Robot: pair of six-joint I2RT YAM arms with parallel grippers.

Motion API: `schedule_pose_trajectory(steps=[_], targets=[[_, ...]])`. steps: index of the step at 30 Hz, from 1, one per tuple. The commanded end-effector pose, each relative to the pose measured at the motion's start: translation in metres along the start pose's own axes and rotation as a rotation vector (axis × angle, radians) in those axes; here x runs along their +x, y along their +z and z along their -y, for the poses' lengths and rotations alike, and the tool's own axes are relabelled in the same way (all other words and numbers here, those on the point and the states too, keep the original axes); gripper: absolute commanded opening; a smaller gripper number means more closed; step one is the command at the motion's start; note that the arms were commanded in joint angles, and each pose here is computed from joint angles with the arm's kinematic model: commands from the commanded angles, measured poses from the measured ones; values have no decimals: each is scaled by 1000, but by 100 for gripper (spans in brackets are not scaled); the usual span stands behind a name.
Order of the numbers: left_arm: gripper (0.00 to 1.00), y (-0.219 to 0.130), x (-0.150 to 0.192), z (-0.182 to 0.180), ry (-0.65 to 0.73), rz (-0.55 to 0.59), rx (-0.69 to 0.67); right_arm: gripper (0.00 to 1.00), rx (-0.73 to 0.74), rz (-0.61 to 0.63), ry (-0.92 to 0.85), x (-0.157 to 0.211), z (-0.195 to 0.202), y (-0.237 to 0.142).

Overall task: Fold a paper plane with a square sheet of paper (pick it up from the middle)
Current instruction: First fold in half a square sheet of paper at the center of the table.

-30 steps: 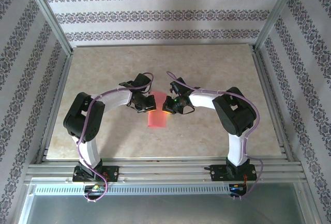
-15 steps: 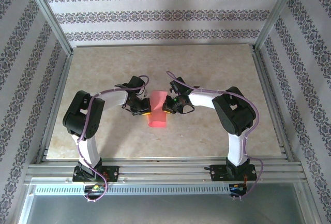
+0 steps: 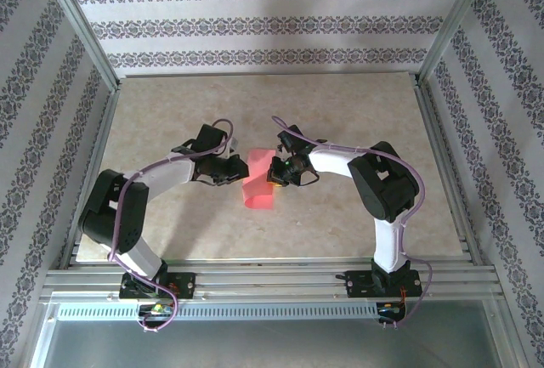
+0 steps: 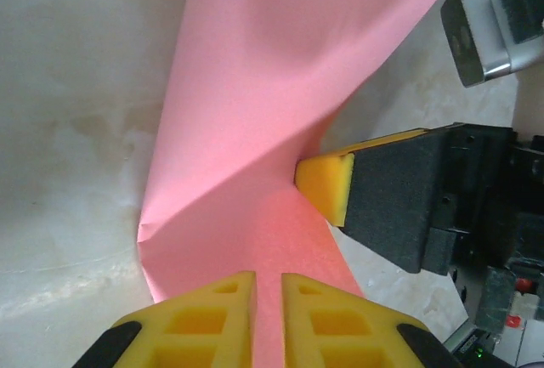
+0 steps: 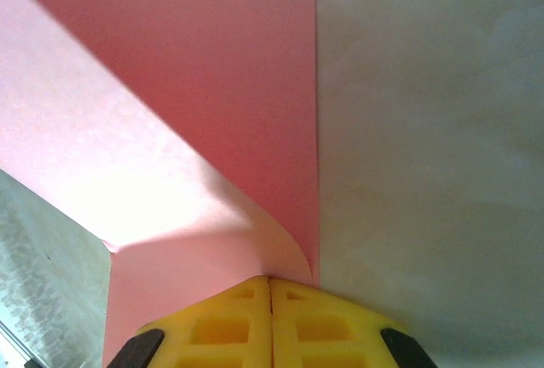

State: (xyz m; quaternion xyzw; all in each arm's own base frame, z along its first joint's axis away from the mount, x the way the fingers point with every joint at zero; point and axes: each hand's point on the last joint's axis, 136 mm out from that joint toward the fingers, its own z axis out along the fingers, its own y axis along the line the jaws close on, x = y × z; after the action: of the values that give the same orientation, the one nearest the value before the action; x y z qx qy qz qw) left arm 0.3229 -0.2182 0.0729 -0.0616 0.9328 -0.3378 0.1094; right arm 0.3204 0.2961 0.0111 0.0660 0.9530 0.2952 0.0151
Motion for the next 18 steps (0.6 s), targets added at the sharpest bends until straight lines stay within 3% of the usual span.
schedule_pose_trajectory(steps=[1,7,18], targets=[[15,19,9,-2,-60,-40,33,6,297,-88,78,32,81,23],[14,35,27,-25,-97,-118,-28,2,327,-90,85,33,86,24],[12,28,71,-65,-53,-221,-152,0,363,-93,81,33,92,25]])
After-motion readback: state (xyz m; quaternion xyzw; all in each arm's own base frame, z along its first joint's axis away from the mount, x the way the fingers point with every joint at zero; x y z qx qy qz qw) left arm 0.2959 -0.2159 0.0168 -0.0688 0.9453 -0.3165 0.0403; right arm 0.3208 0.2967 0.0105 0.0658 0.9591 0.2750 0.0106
